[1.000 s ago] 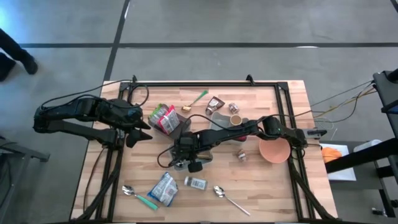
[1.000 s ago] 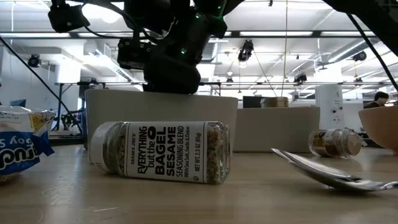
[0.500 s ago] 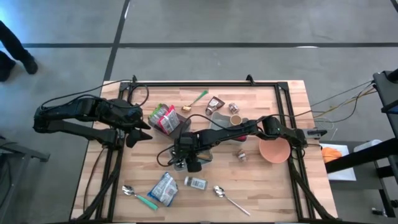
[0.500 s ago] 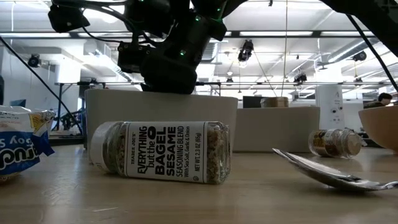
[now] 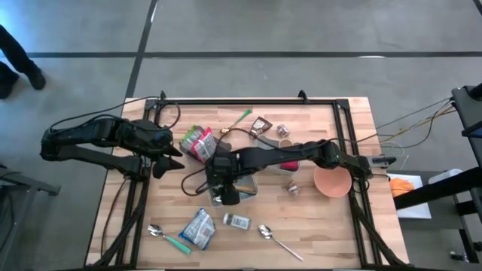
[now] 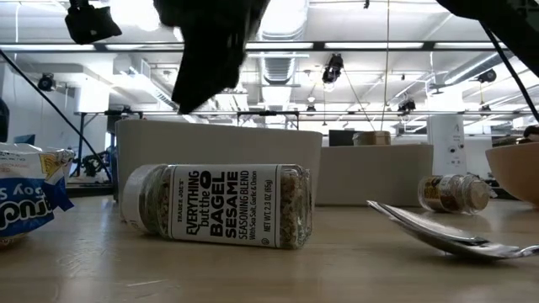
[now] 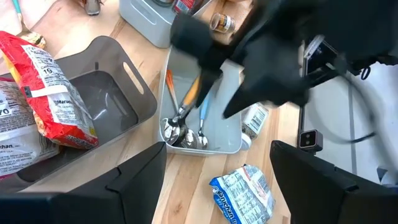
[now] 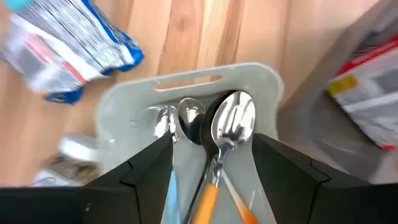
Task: Pick & Place Food Item
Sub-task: Put the orange seasoning pack into the top gray bin
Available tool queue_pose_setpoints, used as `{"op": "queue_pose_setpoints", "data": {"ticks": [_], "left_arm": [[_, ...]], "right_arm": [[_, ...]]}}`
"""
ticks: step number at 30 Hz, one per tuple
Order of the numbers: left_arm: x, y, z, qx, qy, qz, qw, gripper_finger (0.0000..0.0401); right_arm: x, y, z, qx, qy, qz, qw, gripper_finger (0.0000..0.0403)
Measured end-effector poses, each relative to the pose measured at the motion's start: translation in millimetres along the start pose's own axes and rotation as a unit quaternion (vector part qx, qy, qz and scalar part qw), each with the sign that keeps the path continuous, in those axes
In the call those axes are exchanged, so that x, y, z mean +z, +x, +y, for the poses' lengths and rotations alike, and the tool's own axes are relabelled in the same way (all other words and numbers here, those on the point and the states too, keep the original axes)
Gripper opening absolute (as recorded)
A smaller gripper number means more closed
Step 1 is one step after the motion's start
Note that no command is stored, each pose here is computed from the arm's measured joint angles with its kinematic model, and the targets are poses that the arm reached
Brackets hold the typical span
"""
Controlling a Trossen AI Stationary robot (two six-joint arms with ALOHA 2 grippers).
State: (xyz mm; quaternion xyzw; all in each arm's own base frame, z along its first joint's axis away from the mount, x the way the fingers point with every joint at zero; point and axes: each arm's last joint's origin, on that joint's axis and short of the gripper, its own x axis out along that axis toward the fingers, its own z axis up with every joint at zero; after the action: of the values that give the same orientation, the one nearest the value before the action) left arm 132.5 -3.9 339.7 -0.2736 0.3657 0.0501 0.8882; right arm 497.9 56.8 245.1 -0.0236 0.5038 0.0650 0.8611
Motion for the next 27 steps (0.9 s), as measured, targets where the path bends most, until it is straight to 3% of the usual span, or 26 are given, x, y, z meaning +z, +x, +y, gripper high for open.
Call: {"op": "queue_pose_setpoints", "data": {"ticks": [6,14,18,21,24,27], "left_arm": [[-0.6,-1.6,0.1,-0.002,0.016,-0.002,1.0,0.0292],[-0.7,-5.0,-0.1,-0.007,0.03,-0.014,0.999,0.0292],[4.7,-2.2,-2.7,-0.013,0.03,-0.033,0.999,0.0292],[9.8,1.9,-5.3,-0.02,0.023,-0.045,0.999,0.0292],[15.4,6.6,-7.3,-0.016,0.019,-0.062,0.998,0.0292],[19.3,10.7,-8.0,-0.008,-0.006,-0.074,0.997,0.0292]], "right_arm": [[4.7,-52.8,-1.2,-0.017,0.046,0.005,0.999,0.022],[-5.7,-134.6,-25.3,-0.136,0.131,-0.045,0.981,0.022],[-18.6,-169.1,-58.4,-0.21,0.209,-0.074,0.952,0.022],[-33.8,-185.2,-95.6,-0.231,0.278,-0.077,0.929,0.0219],[-53.8,-189.3,-139.1,-0.216,0.382,-0.065,0.896,0.0219],[-78.4,-184.8,-182.9,-0.151,0.481,-0.041,0.863,0.0219]]}}
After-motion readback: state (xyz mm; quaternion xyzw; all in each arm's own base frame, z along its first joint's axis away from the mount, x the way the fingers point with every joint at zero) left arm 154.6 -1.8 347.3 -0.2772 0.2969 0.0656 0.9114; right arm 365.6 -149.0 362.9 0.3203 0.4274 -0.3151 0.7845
